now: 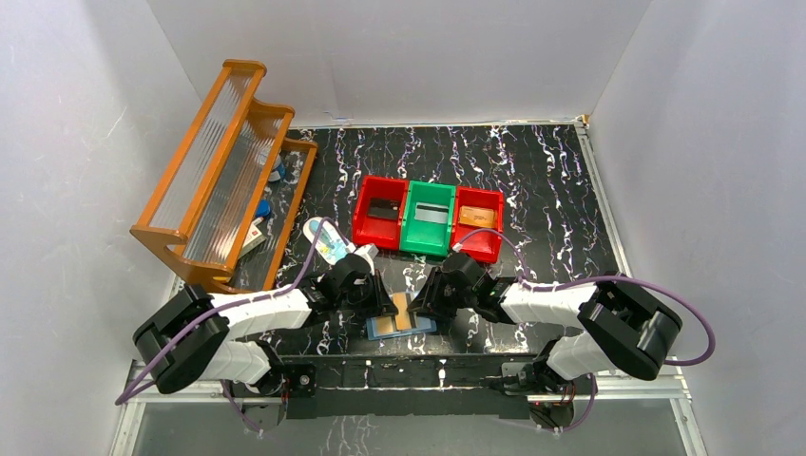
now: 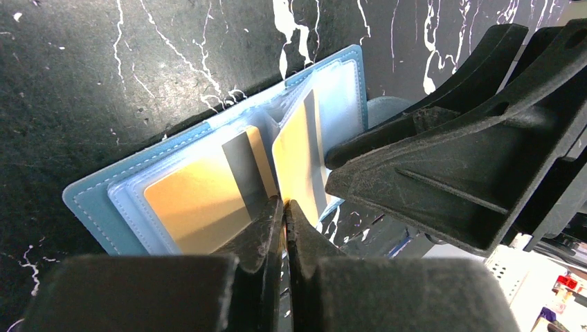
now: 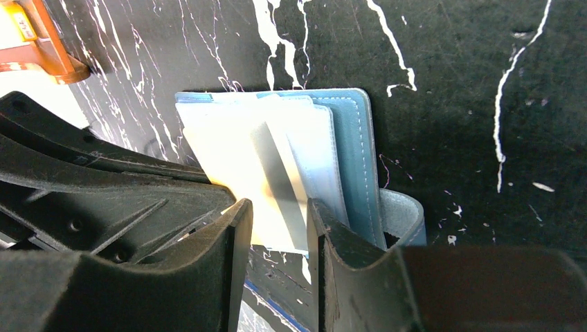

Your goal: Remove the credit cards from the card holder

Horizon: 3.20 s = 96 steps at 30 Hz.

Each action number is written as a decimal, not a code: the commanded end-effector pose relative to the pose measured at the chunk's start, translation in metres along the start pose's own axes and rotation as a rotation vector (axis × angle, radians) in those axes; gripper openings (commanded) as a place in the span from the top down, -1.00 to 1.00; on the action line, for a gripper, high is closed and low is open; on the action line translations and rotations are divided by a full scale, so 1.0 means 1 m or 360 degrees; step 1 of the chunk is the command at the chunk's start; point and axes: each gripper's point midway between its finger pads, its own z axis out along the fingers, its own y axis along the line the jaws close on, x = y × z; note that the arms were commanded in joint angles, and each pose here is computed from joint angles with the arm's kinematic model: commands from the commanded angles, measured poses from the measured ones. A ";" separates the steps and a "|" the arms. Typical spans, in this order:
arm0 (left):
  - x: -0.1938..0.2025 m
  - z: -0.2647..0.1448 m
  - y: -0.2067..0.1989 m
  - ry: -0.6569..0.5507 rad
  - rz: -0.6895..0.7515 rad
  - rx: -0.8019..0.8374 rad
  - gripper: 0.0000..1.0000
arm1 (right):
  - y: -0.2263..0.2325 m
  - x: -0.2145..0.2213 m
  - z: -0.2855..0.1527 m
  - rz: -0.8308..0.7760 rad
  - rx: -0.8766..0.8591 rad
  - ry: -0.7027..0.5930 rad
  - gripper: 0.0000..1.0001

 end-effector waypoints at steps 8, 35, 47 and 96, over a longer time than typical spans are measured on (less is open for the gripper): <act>0.003 -0.012 0.011 -0.0016 0.0041 -0.0067 1.00 | -0.082 0.009 -0.006 -0.0049 0.0486 0.0006 0.11; 0.006 -0.011 0.002 0.0028 0.0073 -0.0006 1.00 | 0.012 -0.002 0.002 -0.0317 0.0109 0.0144 0.01; 0.008 -0.010 -0.019 0.0056 0.0039 0.0166 0.60 | -0.029 0.006 -0.001 -0.0171 0.0259 0.0108 0.19; -0.024 -0.064 0.002 -0.0249 0.0148 -0.0103 1.00 | 0.049 -0.009 -0.009 -0.0373 -0.0065 0.0103 0.08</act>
